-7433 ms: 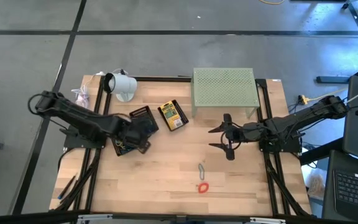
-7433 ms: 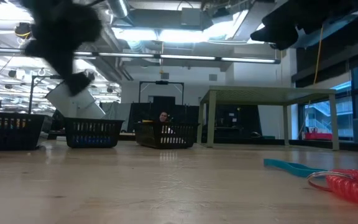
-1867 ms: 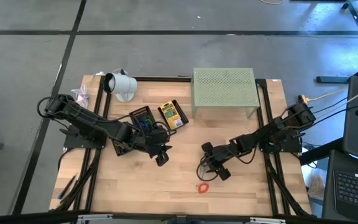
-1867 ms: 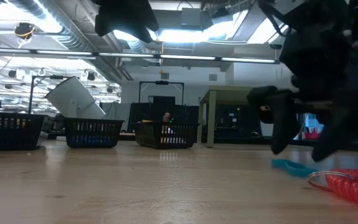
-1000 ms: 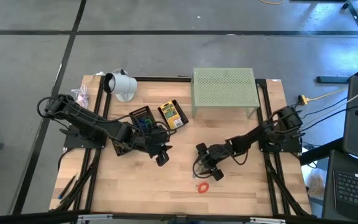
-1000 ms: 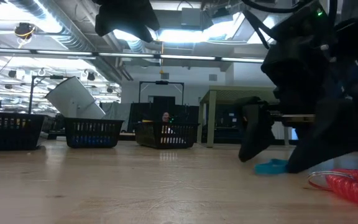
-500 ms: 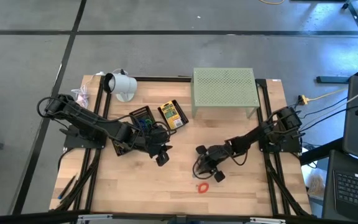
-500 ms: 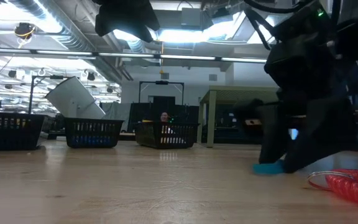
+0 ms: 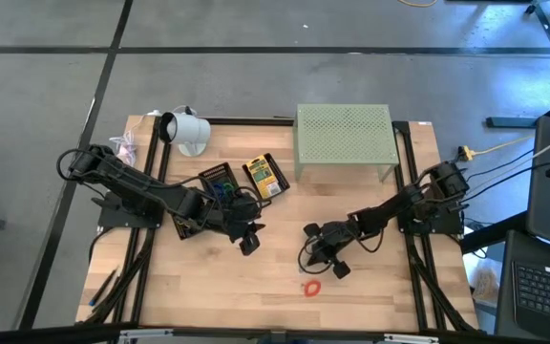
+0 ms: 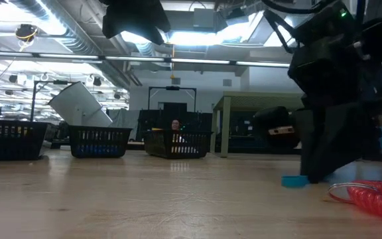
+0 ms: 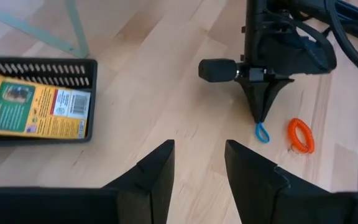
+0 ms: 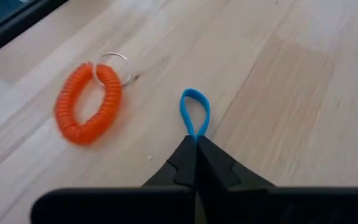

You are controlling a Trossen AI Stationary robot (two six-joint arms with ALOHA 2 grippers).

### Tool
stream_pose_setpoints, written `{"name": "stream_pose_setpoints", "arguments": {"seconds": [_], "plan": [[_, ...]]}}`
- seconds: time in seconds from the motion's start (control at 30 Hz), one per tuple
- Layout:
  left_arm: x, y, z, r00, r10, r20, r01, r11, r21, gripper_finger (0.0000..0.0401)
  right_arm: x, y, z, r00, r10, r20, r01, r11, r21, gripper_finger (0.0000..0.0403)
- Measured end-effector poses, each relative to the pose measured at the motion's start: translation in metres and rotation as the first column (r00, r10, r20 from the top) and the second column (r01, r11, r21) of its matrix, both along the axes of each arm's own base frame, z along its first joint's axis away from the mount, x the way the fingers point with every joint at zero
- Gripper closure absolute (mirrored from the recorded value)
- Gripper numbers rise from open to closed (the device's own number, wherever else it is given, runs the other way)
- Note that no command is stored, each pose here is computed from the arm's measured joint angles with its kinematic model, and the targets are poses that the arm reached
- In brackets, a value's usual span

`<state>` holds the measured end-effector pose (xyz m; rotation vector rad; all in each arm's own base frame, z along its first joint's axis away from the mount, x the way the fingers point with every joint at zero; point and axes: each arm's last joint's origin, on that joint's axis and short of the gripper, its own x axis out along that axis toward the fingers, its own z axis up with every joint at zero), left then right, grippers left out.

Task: Pick & Place Office Desk Supplies
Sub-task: Put the blue rubber band into the left black basket

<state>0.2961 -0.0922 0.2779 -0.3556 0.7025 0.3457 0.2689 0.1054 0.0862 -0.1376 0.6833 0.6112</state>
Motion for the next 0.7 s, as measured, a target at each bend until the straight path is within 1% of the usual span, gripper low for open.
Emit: {"name": "stream_pose_setpoints", "arguments": {"seconds": [0.07, 0.13, 0.23, 0.4, 0.5, 0.6, 0.7], "plan": [[0.001, 0.0, 0.001, 1.0, -0.021, 0.006, 0.021, 1.0, 0.018, 0.0265, 0.0, -0.001, 0.008, 1.0, -0.004, 0.02, 0.004, 1.0, 0.004, 0.0398], [0.002, -0.001, 0.002, 0.999, -0.041, 0.025, 0.041, 0.999, 0.03, 0.0263, 0.001, -0.003, 0.019, 0.997, -0.031, 0.065, 0.031, 1.0, 0.001, 0.04], [0.006, -0.002, 0.006, 0.995, -0.078, 0.06, 0.074, 0.996, 0.056, 0.0255, 0.0, -0.005, 0.029, 0.99, -0.097, 0.103, 0.101, 0.994, -0.037, 0.0401], [0.01, -0.004, 0.011, 0.984, -0.141, 0.111, 0.128, 0.985, 0.112, 0.0235, 0.0, -0.009, 0.052, 0.959, -0.201, 0.201, 0.213, 0.976, -0.04, 0.0402], [0.012, -0.005, 0.014, 0.978, -0.159, 0.136, 0.143, 0.983, 0.118, 0.0221, -0.003, -0.013, 0.068, 0.927, -0.27, 0.26, 0.291, 0.956, -0.043, 0.0402], [0.016, -0.006, 0.013, 0.973, -0.162, 0.163, 0.145, 0.983, 0.109, 0.0208, -0.006, -0.016, 0.086, 0.884, -0.331, 0.332, 0.362, 0.932, -0.034, 0.0402], [0.024, -0.008, 0.01, 0.969, -0.163, 0.187, 0.136, 0.979, 0.15, 0.0201, -0.01, -0.02, 0.104, 0.83, -0.377, 0.411, 0.422, 0.907, -0.02, 0.0402]]}}
